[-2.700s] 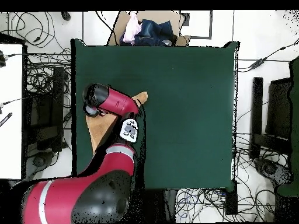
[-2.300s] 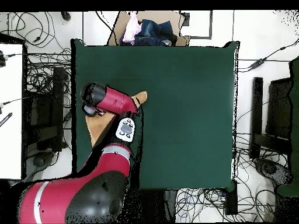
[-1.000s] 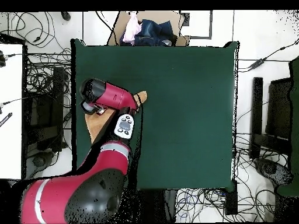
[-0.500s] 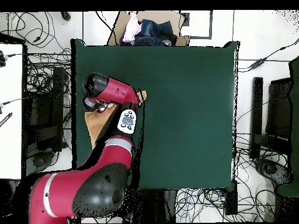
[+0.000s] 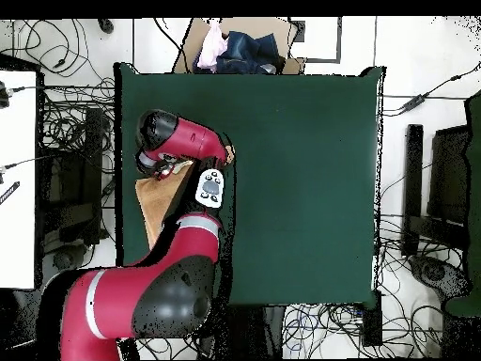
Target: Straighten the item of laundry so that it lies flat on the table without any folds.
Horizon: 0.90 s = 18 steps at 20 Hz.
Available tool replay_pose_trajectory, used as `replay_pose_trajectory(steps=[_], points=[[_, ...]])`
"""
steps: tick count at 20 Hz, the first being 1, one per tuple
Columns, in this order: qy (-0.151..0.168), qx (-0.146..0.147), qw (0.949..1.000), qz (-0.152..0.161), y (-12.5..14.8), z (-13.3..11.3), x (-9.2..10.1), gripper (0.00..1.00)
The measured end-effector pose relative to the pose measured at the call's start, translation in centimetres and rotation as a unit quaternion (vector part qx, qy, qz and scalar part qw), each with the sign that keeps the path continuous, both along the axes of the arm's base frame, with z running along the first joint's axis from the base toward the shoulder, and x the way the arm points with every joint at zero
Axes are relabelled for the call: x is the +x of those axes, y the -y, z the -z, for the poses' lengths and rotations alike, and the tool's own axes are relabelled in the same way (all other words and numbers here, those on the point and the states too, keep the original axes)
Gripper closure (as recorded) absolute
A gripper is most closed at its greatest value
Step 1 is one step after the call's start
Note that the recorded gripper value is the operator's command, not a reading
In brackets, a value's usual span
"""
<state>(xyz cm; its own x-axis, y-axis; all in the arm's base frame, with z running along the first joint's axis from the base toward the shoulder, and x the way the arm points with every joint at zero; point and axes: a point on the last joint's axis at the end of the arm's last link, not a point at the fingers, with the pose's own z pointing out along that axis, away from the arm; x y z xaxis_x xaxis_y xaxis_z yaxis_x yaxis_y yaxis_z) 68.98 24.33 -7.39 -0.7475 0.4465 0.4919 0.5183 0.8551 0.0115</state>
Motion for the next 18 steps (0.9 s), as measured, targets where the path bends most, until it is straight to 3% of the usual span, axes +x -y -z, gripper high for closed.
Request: replay_pose_trajectory(steps=[18], points=[[-0.01,-0.004,0.9987,-0.05,-0.78,0.15,0.66,1.0]])
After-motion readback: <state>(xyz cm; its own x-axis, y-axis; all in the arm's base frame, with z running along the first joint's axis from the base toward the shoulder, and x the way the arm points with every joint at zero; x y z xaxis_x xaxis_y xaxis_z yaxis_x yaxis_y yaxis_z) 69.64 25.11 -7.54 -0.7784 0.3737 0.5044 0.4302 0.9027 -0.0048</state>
